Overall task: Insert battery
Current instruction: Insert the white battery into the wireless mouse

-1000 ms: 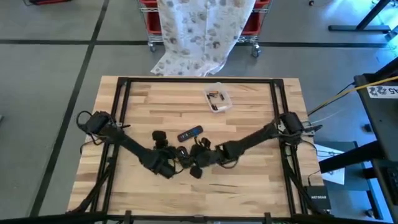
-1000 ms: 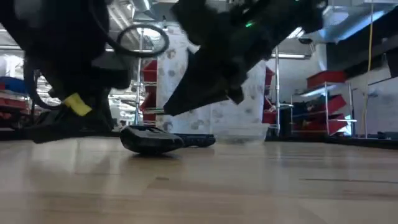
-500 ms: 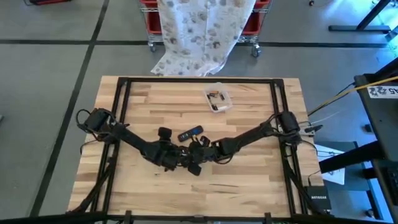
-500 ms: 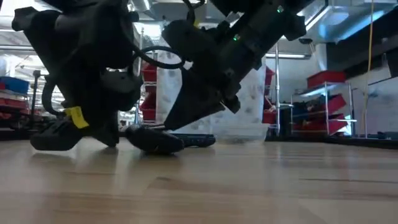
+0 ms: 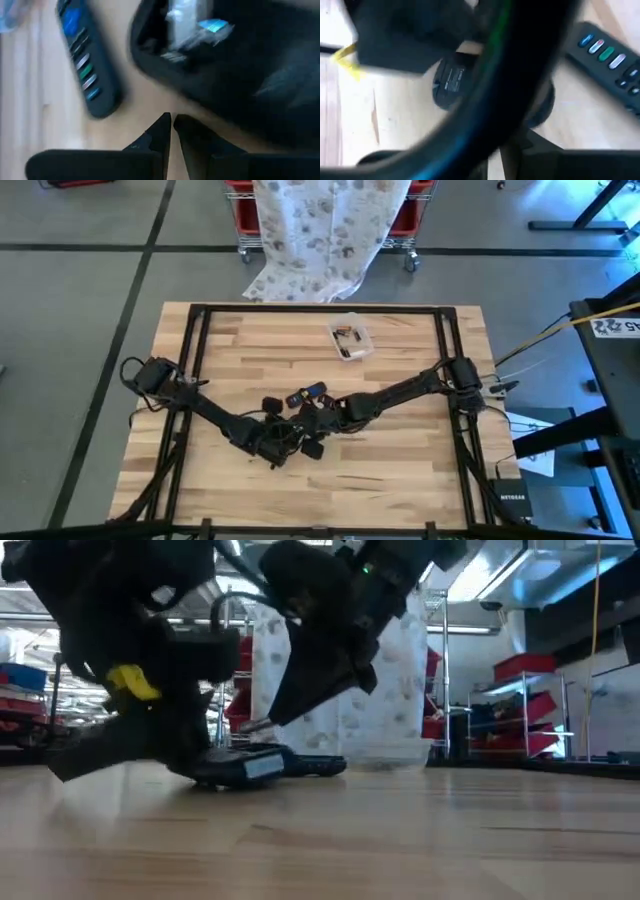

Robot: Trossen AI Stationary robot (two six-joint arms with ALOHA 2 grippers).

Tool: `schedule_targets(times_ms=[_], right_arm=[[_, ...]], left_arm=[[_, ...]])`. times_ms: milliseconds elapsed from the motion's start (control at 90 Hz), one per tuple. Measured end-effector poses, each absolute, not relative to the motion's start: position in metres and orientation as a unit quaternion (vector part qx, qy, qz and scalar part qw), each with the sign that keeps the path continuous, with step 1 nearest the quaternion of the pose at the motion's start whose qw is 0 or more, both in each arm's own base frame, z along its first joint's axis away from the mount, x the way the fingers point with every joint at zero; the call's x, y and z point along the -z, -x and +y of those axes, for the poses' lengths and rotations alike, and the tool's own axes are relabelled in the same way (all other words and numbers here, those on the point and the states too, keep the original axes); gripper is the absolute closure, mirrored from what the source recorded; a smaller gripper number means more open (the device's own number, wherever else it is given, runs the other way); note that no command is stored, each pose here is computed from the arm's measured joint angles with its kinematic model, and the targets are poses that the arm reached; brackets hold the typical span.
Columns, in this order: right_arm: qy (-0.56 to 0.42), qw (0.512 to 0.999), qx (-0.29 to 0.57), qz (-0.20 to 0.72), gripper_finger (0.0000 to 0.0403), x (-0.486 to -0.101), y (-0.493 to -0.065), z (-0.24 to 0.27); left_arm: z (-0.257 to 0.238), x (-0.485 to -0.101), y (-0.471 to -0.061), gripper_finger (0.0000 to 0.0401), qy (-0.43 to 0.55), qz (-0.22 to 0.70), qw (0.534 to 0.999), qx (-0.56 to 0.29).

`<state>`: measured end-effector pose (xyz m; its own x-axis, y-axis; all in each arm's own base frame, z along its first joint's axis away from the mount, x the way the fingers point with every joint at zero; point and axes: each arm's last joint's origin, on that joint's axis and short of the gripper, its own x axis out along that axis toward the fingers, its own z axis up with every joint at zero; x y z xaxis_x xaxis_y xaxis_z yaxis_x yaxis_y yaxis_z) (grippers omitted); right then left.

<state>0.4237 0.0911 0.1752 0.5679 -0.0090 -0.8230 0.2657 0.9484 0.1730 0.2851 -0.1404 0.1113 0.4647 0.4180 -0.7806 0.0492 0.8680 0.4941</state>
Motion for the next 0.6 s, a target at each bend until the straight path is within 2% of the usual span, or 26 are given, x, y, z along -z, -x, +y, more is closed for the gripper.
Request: schedule_targets(times_ms=[222,600], right_arm=[[-0.144,0.865,0.064,0.476,0.0403,-0.18,-0.424,0.087],[-0.149,0.844,0.046,0.513,0.0403,-0.175,-0.415,0.106]], left_arm=[[-0.162,-0.116,-0.289,0.0375,-0.158,0.461,0.869,-0.086],[-0.175,-0.118,-0.289,0.0375,-0.098,0.434,0.892,-0.084]])
